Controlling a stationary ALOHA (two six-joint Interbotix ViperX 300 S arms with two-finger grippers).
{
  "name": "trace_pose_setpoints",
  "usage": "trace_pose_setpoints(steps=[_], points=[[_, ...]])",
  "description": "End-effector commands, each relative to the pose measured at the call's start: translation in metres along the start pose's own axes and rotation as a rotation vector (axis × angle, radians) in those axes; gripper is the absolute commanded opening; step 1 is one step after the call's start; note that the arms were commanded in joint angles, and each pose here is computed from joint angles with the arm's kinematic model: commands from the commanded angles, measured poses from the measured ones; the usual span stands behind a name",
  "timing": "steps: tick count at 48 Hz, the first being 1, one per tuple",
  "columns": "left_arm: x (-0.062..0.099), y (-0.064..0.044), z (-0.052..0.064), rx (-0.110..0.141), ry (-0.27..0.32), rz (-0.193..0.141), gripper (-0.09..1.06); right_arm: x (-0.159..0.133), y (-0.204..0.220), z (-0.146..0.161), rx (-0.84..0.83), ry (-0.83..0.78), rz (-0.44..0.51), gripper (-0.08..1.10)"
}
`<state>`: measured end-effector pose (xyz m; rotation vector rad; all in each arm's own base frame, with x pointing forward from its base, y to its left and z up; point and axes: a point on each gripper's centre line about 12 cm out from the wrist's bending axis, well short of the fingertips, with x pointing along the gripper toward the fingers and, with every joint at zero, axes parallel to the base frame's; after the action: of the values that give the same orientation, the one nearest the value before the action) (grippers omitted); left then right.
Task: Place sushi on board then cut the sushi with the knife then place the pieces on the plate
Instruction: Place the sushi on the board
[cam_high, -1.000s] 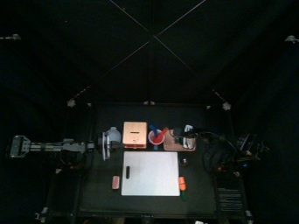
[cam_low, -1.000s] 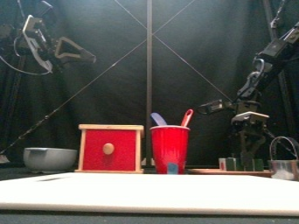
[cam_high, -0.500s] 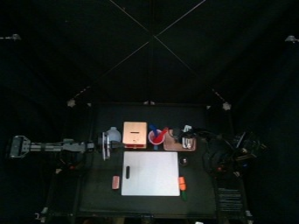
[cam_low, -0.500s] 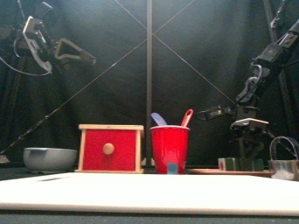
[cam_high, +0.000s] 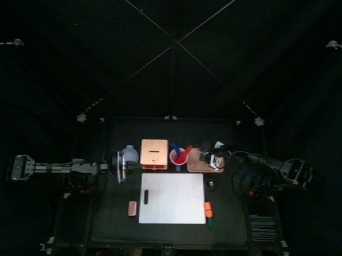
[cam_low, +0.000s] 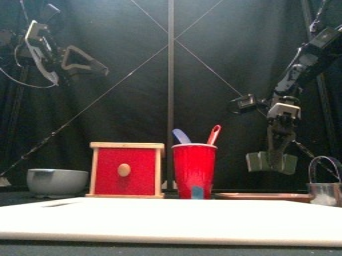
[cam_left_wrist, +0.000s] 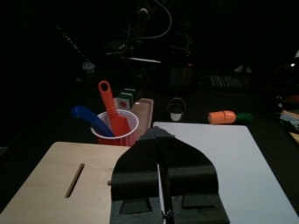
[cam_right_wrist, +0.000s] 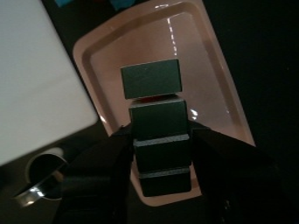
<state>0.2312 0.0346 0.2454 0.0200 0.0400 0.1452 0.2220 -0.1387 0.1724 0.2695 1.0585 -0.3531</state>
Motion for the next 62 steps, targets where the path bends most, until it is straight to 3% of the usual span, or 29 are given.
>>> trace_pose_setpoints(steps=[1,18,32,47,62], points=[[0.002,0.001,0.005,-0.002,-0.018,0.003,-0.02,-0.019,0.012,0.014,0.059,-0.068,0.019,0.53],[0.001,0.001,0.003,-0.003,-0.014,0.004,-0.02,-0.024,0.075,0.020,0.323,-0.095,0.146,0.53],[-0.002,0.000,-0.005,-0.002,0.012,0.001,-0.02,-0.023,0.117,0.025,0.491,-0.180,0.228,0.53],[-0.003,0.000,-0.011,0.001,0.029,0.001,-0.02,-0.003,0.155,0.027,0.623,-0.114,0.210,0.53],[-0.003,0.000,-0.009,0.004,0.025,0.000,-0.02,0.010,0.183,0.038,0.797,-0.102,0.149,0.53]])
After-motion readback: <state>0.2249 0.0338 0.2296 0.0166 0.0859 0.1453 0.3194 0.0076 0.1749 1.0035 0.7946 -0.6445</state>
